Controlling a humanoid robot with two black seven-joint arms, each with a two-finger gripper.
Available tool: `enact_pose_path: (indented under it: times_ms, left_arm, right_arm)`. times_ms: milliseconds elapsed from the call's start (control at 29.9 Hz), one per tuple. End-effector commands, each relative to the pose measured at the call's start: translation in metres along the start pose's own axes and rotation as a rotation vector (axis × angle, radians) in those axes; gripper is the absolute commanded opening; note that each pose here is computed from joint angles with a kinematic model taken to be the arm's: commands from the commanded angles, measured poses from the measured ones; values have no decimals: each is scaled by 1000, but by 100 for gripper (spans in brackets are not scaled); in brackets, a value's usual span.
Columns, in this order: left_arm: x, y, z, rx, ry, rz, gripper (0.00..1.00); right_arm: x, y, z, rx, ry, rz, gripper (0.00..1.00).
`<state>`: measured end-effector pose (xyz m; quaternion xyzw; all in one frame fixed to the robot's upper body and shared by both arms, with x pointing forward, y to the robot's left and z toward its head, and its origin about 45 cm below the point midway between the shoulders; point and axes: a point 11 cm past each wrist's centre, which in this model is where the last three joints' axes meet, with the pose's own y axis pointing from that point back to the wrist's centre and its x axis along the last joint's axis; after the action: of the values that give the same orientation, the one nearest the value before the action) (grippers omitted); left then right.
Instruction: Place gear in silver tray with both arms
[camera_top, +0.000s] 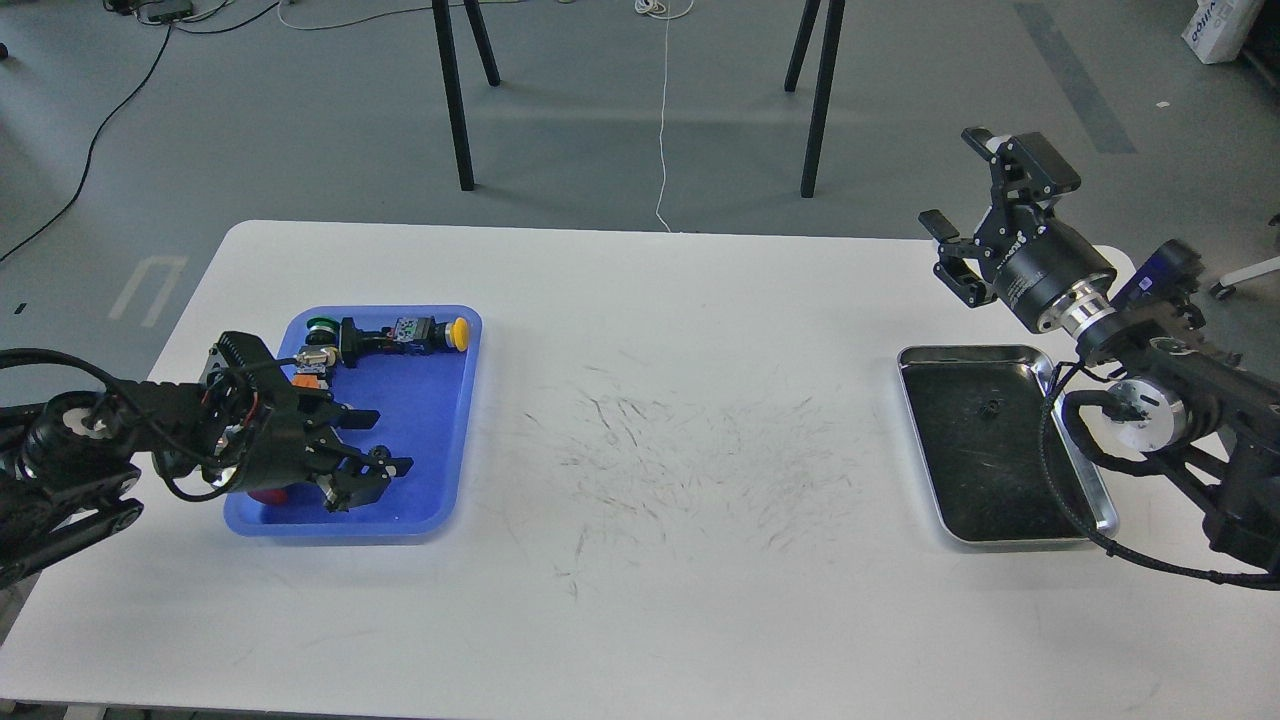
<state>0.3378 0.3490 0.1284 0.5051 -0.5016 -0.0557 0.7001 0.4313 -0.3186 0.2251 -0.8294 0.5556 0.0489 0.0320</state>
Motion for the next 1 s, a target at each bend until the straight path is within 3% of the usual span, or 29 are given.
enact_pose_path:
  times_ms: [0,969]
  left_arm:
    - [-8,0,1,-4,-4,-29,63]
    - [-12,-1,-3,7,-37,-50,26]
  right_arm:
    - [2,1,-1,0,4,2,98]
    - [6,11,10,-23,-1,18,98]
